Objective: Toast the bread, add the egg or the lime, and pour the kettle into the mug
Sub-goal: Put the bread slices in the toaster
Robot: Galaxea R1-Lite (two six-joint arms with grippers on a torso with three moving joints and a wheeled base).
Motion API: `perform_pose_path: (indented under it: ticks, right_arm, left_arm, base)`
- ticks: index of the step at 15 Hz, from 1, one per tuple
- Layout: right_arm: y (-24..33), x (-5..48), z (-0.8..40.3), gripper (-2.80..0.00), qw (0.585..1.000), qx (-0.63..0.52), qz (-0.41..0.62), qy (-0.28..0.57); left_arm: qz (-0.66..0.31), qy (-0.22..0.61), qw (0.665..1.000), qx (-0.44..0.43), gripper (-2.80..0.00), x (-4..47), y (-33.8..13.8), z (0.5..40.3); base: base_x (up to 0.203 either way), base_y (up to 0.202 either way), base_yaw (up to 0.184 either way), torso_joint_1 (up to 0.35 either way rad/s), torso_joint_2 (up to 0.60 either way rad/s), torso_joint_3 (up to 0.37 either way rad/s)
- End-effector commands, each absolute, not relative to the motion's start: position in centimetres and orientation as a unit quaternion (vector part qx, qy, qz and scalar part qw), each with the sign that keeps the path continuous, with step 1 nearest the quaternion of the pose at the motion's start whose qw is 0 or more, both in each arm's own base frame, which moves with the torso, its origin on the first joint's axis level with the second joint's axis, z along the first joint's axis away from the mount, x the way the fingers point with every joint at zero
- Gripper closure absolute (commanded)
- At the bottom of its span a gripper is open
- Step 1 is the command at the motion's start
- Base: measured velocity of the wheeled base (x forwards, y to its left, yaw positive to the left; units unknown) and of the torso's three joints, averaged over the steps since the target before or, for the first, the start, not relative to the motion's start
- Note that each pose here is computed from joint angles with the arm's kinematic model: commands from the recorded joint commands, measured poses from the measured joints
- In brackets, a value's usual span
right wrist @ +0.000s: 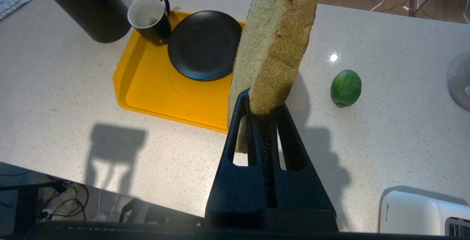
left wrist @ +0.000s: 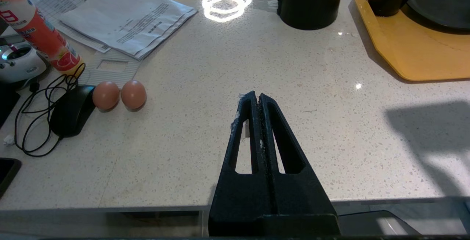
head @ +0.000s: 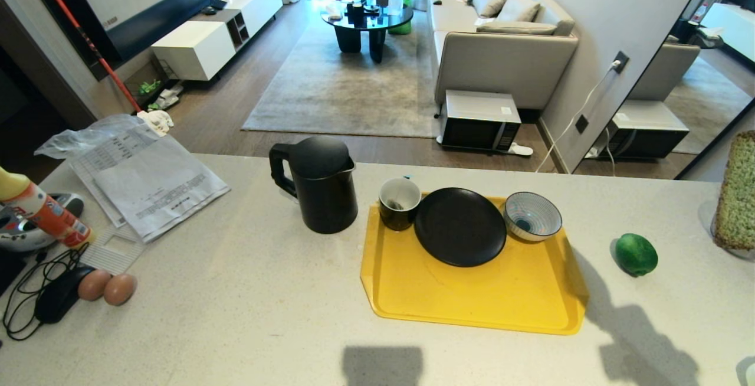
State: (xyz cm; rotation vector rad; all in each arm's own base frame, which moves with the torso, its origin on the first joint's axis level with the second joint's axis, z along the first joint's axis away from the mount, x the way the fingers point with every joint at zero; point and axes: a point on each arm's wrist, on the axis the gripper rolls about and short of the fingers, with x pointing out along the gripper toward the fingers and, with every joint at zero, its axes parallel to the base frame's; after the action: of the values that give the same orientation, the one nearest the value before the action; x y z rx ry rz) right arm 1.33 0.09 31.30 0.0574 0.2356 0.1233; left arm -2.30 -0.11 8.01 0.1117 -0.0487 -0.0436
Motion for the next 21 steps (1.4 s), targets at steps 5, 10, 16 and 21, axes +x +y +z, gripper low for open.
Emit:
perform_pose_path:
  ticks: [5,10,16,21]
  right_arm:
    - [-0.1,0.5,30.8,0.00,0.992,0.004,0.062,0.111]
    - [-0.2,0.4,30.2,0.00,0.991,-0.011,0.062,0.122]
    - [-0.4,0.0,30.4,0.00,0.993,-0.012,0.035,0.114]
    - [-0.4,0.1,30.1,0.00,0.992,-0.012,0.036,0.124]
  left_arm:
    - [-0.021,-0.017,0.998,0.052,0.00,-2.2,-0.1,7.5]
    - [-0.018,-0.017,0.999,0.035,0.00,-2.2,-0.1,7.5]
    - [-0.007,-0.018,1.000,0.006,0.00,-2.2,0.0,7.6]
    - [-0.004,-0.018,1.000,0.003,0.00,-2.2,0.0,7.6]
  base:
    - [0.000,0.000,0.000,0.000,0.00,0.000]
    - [0.000,0.000,0.000,0.000,0.00,0.000]
    - [0.000,0.000,0.000,0.000,0.00,0.000]
    - [0.000,0.000,0.000,0.000,0.00,0.000]
